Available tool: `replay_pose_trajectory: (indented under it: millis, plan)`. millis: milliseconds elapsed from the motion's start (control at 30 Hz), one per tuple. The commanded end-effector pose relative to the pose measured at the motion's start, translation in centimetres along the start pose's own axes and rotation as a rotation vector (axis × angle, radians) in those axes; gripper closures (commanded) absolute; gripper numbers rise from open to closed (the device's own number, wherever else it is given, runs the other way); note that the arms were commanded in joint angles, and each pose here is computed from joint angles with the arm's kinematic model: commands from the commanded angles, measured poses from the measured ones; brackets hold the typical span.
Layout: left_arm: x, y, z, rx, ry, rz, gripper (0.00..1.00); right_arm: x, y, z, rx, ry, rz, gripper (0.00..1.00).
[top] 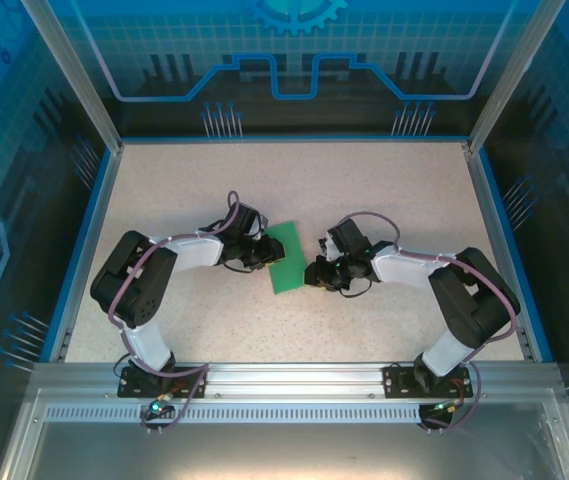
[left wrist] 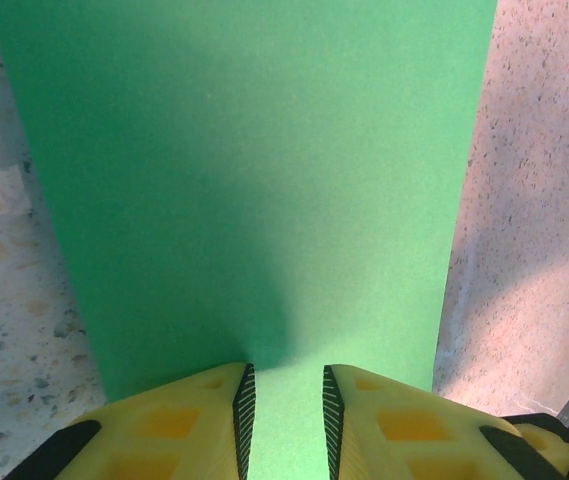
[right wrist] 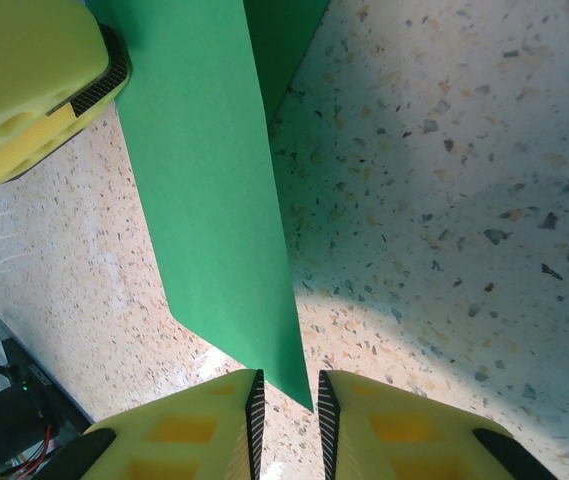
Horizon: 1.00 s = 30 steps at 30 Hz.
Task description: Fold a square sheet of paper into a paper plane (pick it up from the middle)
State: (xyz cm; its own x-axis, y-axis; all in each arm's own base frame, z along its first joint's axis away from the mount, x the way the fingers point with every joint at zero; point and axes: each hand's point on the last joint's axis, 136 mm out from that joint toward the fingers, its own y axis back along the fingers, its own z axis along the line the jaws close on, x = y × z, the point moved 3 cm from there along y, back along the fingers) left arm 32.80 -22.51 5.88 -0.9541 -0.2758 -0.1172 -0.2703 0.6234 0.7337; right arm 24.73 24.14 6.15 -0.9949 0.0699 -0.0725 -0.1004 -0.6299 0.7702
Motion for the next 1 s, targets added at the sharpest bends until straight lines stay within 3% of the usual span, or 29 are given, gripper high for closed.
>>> replay_pose_trajectory:
  millis: [0, 167, 300, 733, 967]
  plan:
    - [0.1, 0.0, 0.1, -0.006, 0.009, -0.004, 0.71, -0.1, 0.1, 0.6, -0.009, 0.014, -0.016, 0.75]
    - [0.1, 0.0, 0.1, -0.007, 0.009, -0.003, 0.71, -0.2, 0.2, 0.8, -0.017, 0.017, -0.017, 0.79]
    - [0.1, -0.2, 0.3, -0.014, 0.013, 0.002, 0.71, -0.2, 0.3, 1.4, -0.034, 0.027, -0.019, 0.93]
    - [0.4, -1.1, 1.9, -0.073, 0.028, 0.018, 0.75, -2.0, -0.5, 5.2, -0.102, 0.092, -0.03, 0.92]
    - [0.2, -0.6, 1.4, -0.071, 0.014, 0.012, 0.74, -2.6, -1.7, 5.4, -0.075, 0.088, -0.03, 0.92]
